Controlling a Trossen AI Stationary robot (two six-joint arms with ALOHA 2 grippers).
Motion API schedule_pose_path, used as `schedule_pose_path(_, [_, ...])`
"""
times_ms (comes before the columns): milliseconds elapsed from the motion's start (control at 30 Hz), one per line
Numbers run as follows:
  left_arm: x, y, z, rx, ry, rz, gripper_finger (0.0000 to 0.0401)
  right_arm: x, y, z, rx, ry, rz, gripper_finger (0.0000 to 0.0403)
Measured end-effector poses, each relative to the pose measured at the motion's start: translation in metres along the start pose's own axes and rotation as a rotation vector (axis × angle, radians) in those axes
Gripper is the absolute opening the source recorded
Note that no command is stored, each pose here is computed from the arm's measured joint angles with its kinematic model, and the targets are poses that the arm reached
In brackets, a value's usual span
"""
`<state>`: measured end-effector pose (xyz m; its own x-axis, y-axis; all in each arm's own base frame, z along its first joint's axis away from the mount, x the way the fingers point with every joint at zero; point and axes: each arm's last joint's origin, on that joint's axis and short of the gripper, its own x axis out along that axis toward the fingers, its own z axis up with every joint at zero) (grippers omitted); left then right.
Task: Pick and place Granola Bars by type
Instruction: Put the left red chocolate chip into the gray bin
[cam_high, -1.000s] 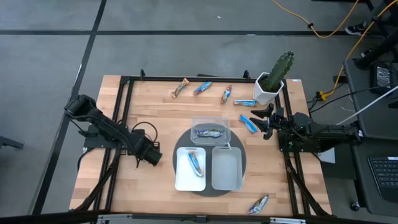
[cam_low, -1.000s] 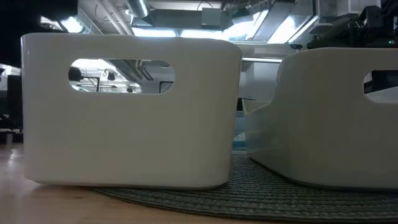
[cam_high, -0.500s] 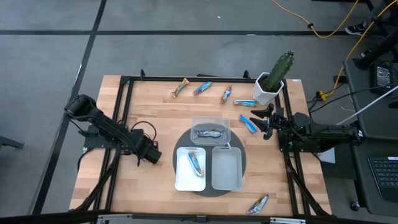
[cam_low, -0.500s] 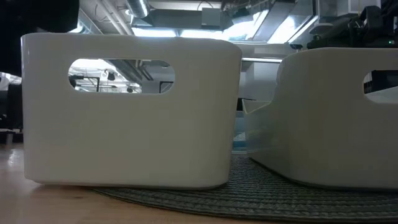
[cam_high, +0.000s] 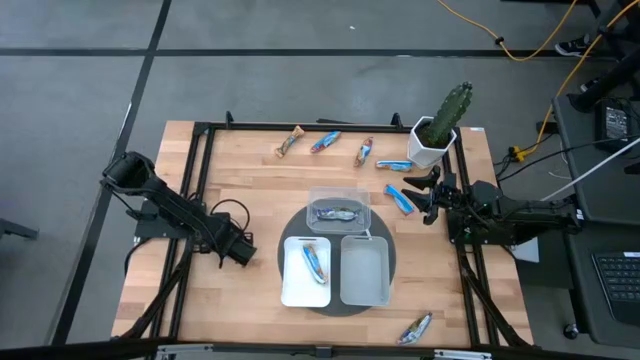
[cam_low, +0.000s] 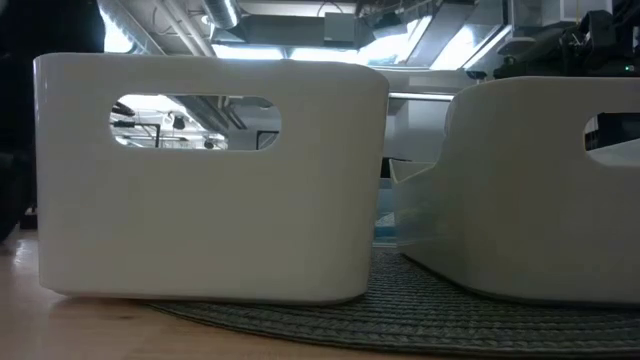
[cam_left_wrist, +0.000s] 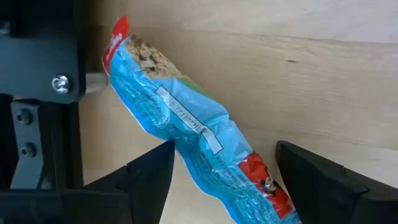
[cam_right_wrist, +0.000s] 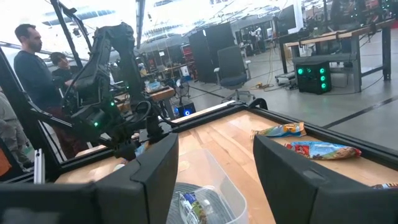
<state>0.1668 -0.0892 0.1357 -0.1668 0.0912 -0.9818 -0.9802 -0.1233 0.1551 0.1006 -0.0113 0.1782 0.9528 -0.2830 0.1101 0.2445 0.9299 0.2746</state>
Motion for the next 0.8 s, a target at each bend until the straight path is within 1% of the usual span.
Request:
schedule_pose_path(133, [0.002, 0.0, 0.001, 0.029, -0.016, -0.012, 0.0264, 0.0, 0.0, 0.0, 0.0, 0.0, 0.0, 0.021])
schedule_pose_path(233, [0.002, 0.001, 0.0, 0.052, -0.027, -0.017, 0.024, 0.0, 0.0, 0.0, 0.001, 0.0, 0.0, 0.021])
schedule_pose_path(333, [0.003, 0.003, -0.004, 0.063, -0.04, -0.034, 0.0203, 0.0, 0.0, 0.0, 0.001, 0.0, 0.001, 0.021])
schedule_pose_path(633, [0.003, 0.003, -0.01, 0.102, -0.039, -0.084, 0.007, 0.0, 0.0, 0.0, 0.001, 0.0, 0.001, 0.021])
schedule_pose_path(733, [-0.001, 0.0, -0.012, 0.125, -0.045, -0.103, 0.0038, 0.0, 0.0, 0.0, 0.001, 0.0, 0.0, 0.021])
schedule_pose_path(800, [-0.004, -0.002, -0.013, 0.147, -0.053, -0.107, 0.0024, 0.0, 0.0, 0.0, 0.001, 0.0, 0.0, 0.021])
